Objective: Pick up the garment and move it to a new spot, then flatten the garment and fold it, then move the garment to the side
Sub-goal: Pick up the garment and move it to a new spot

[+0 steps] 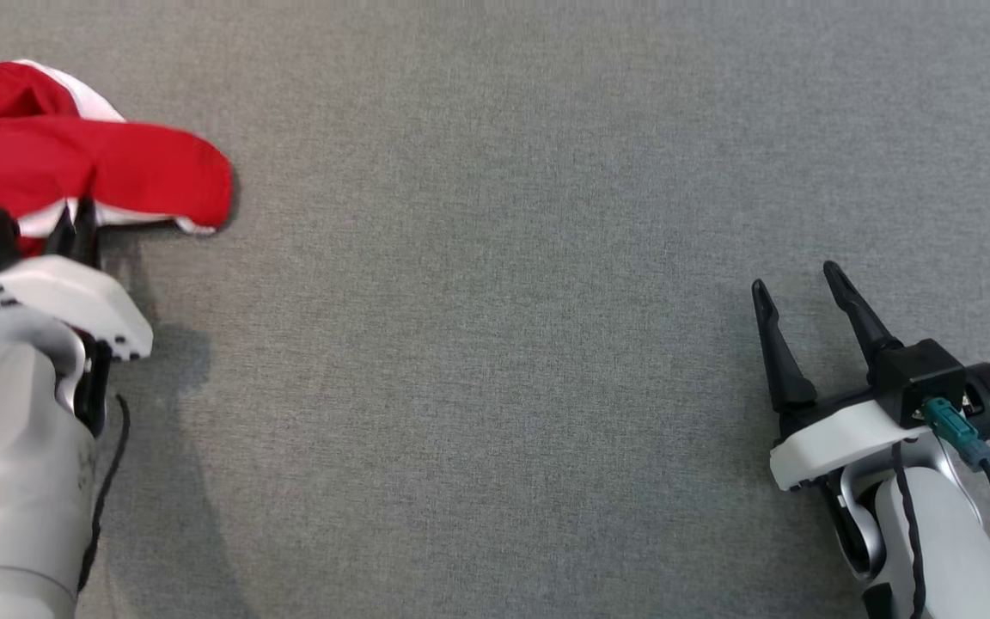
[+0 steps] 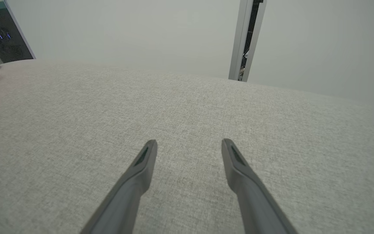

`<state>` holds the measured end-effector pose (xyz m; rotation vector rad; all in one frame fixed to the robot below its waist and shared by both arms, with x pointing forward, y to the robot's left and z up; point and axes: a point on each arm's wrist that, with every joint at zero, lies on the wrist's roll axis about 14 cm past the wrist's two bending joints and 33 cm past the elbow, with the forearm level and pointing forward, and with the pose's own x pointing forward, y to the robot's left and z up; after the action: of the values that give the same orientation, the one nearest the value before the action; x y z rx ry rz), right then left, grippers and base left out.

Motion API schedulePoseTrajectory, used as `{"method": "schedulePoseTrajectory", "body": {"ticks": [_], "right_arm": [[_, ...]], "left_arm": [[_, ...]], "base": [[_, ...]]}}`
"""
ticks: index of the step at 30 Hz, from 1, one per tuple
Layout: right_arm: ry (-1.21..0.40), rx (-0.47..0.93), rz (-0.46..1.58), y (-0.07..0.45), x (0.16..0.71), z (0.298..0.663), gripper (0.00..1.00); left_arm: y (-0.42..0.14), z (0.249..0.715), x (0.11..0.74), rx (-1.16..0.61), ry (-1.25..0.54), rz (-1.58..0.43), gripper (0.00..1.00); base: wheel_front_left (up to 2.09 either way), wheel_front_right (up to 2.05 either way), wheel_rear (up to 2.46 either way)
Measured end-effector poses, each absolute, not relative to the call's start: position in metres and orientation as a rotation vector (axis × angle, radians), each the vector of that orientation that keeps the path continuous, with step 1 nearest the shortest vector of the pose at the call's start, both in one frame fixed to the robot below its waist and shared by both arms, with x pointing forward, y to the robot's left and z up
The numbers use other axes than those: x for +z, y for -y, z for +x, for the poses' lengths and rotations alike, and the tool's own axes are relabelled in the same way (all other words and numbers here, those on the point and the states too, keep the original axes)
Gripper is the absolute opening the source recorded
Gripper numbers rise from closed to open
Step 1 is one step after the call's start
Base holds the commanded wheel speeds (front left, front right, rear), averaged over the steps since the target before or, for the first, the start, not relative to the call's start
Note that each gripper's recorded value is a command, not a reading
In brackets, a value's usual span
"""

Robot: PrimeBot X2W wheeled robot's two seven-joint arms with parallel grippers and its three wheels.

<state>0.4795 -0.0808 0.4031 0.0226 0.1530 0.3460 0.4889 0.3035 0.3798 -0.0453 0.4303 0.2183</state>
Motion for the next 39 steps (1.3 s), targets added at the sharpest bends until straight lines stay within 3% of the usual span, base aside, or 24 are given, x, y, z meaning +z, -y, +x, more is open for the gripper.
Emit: {"method": "schedulePoseTrajectory", "body": {"ticks": [8,15,21,28,29,31,32,39], "right_arm": [[-0.132,0.329,0.056,0.084,0.421,0.468,1.00],[-0.111,0.286,0.099,0.097,0.437,0.454,1.00],[-0.096,0.243,0.112,0.113,0.445,0.446,1.00],[-0.094,0.205,0.117,0.127,0.448,0.439,1.00],[-0.095,0.201,0.117,0.129,0.447,0.438,1.00],[-0.094,0.190,0.116,0.133,0.448,0.436,1.00],[-0.092,0.186,0.116,0.134,0.449,0.436,1.00],[-0.066,0.147,0.113,0.148,0.460,0.427,1.00]], "left_arm": [[-0.250,0.552,0.516,0.020,-0.026,0.053,0.00],[-0.131,0.549,0.605,-0.249,0.249,-0.026,0.00],[-0.065,0.521,0.610,-0.423,0.289,-0.102,0.00],[-0.008,0.473,0.529,-0.548,0.069,-0.173,0.00],[-0.007,0.468,0.516,-0.539,0.031,-0.169,0.04],[-0.008,0.459,0.492,-0.526,-0.036,-0.157,0.78],[-0.012,0.455,0.481,-0.507,-0.068,-0.157,1.00],[-0.058,0.440,0.446,-0.327,-0.161,-0.158,1.00]], "base": [[0.00,0.00,0.00],[0.00,0.00,0.00],[0.00,0.00,0.00],[0.00,0.00,0.00],[0.00,0.00,0.00],[0.00,0.00,0.00],[0.00,0.00,0.00],[0.00,0.00,0.00]]}}
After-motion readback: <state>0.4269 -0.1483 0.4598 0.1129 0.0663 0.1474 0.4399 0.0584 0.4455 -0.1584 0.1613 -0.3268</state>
